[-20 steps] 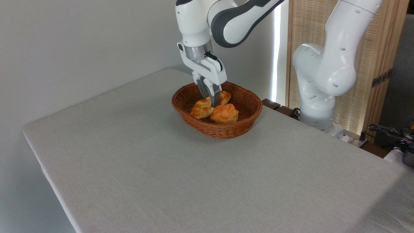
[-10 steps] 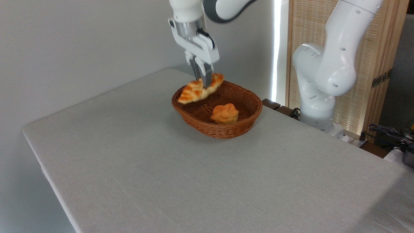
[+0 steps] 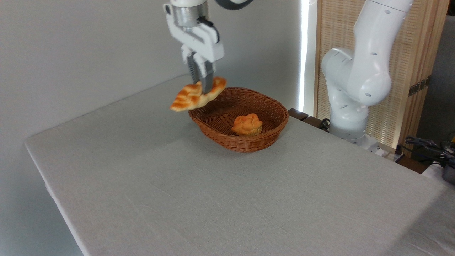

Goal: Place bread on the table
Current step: 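Lift the roll out of the basket and carry it beside the basket, then lower the roll onto the table and open the gripper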

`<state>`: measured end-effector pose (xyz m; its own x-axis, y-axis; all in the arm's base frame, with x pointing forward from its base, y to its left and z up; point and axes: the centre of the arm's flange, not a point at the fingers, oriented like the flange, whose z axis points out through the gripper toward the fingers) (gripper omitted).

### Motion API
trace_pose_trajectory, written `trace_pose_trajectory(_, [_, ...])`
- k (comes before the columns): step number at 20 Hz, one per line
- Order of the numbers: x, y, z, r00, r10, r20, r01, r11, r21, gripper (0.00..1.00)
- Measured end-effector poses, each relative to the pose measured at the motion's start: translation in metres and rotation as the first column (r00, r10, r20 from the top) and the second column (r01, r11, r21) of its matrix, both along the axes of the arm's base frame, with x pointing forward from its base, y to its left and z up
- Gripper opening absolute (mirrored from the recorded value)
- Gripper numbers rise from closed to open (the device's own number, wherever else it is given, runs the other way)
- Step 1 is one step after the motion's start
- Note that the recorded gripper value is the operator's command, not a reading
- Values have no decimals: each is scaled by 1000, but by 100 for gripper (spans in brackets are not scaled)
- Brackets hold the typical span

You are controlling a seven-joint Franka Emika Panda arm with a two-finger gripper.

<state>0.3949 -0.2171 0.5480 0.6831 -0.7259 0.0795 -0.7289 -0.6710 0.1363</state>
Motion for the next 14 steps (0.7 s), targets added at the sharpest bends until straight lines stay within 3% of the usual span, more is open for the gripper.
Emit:
trace_pose_trajectory(2, [37, 7, -10, 998, 0, 64, -1, 1000, 10, 42])
trace_pose_trajectory(4, [70, 18, -23, 991, 3, 131, -2, 1000, -7, 45])
trace_pose_trajectory(7, [93, 23, -40, 982, -14, 186, 17, 1000, -16, 53])
trace_pose_trajectory(11, [116, 12, -77, 975, -23, 220, 26, 1000, -10, 100])
trace_pose_trajectory(14, [128, 3, -103, 973, -25, 230, 27, 1000, -5, 100])
